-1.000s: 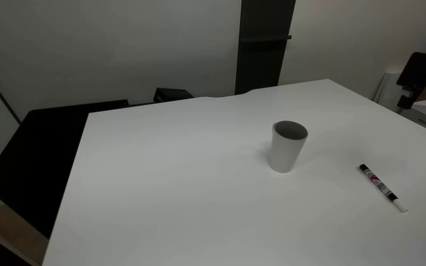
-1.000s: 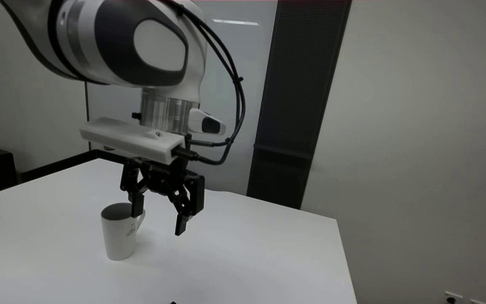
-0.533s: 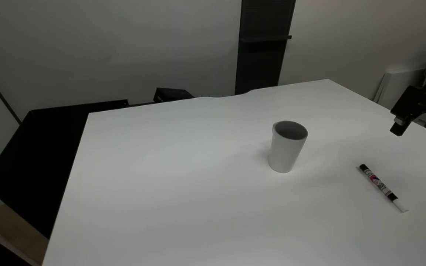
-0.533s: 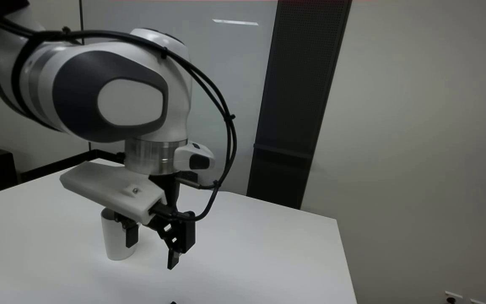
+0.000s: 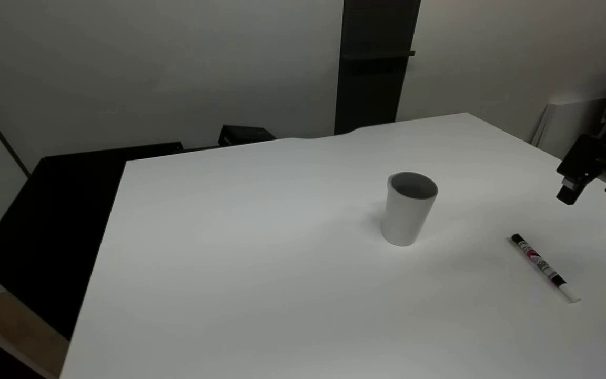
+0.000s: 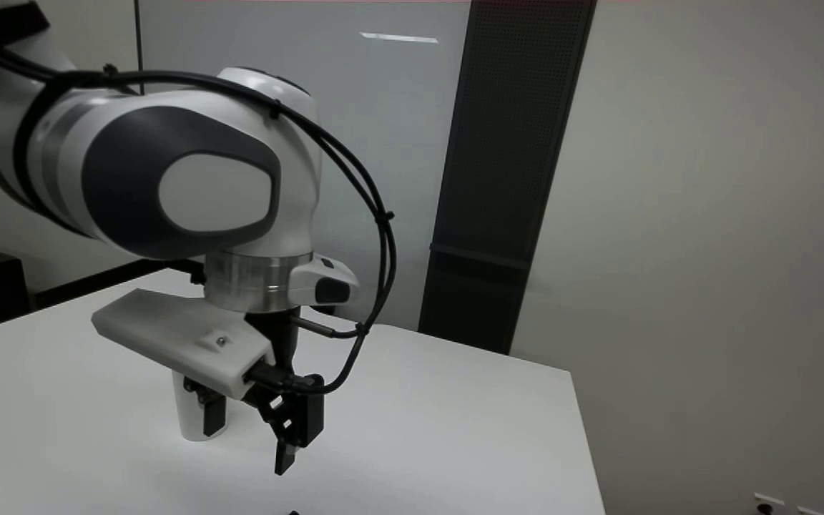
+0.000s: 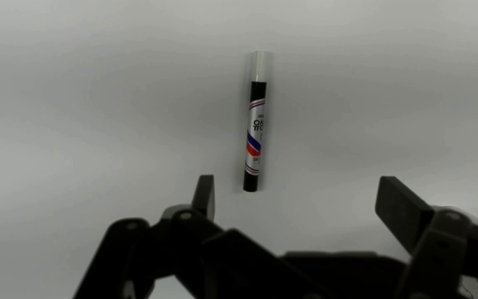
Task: Put the pen in the mug
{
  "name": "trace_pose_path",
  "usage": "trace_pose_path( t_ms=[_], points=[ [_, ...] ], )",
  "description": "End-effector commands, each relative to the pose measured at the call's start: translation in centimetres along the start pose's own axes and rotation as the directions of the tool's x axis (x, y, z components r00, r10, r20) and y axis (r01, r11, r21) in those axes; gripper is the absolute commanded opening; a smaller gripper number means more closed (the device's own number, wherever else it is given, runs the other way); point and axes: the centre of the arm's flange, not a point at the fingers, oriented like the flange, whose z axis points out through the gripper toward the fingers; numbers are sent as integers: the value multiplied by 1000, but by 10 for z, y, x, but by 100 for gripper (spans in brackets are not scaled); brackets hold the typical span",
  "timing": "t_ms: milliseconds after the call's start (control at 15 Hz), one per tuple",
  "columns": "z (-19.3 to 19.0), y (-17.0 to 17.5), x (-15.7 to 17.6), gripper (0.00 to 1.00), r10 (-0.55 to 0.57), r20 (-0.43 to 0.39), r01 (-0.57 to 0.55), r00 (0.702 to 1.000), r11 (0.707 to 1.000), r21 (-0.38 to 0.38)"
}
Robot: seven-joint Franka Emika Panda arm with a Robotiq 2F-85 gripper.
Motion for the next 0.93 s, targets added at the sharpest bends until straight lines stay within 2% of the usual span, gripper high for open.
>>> trace_pose_path(
  t_ms=[0, 333, 867],
  points=[
    [29, 6, -10, 100, 26, 18, -26, 1000, 999, -19],
    [74, 14, -30, 100, 46, 51, -44, 998, 998, -34],
    [110, 18, -46, 100, 103, -33, -102, 994, 995, 10]
  ],
)
